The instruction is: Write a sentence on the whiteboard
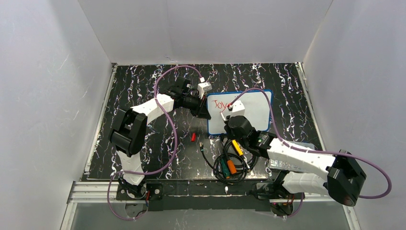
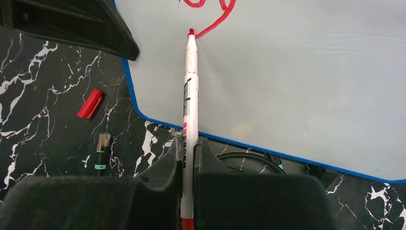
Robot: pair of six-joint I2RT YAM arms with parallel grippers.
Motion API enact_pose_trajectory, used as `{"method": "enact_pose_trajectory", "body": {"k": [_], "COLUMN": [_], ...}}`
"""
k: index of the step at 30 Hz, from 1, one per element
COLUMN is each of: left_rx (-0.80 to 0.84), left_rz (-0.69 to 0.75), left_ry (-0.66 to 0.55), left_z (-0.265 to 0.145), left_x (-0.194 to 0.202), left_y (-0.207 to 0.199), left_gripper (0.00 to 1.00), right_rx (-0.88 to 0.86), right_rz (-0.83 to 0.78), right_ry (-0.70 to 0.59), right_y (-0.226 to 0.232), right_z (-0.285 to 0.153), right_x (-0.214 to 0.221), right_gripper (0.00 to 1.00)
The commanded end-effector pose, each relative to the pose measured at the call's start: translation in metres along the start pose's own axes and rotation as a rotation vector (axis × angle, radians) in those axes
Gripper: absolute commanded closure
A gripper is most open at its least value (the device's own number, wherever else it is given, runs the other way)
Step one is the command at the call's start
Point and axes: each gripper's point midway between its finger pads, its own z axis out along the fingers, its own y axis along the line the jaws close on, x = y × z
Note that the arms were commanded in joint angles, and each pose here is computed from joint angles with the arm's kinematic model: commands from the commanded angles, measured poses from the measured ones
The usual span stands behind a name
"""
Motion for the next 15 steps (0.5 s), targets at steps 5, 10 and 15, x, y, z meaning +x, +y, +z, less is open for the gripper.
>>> {"method": "enact_pose_trajectory", "body": {"k": [5,10,15], "left_rx": [-0.015,-0.016,-0.019], "left_rz": [0.055,0.057,0.052], "left_ry": [-0.002,0.0,0.004], "left_z": [-0.013,-0.012,-0.012], "left_x": [-0.011,-0.011,-0.01], "left_y": [-0.012,-0.011,-0.01], "left_gripper": [1.0,1.0,1.0], "right_rx": [0.012,0.003,0.014], "right_rz": [0.011,0.022,0.052], "right_ry": [-0.089,-0.108,-0.138], "right_y": [-0.004,-0.011,-0.033], "right_z": [-0.012,-0.016,-0.021], "right_x": [-0.03,-0.039,-0.05], "right_gripper": [0.99,0.99,0.99]}}
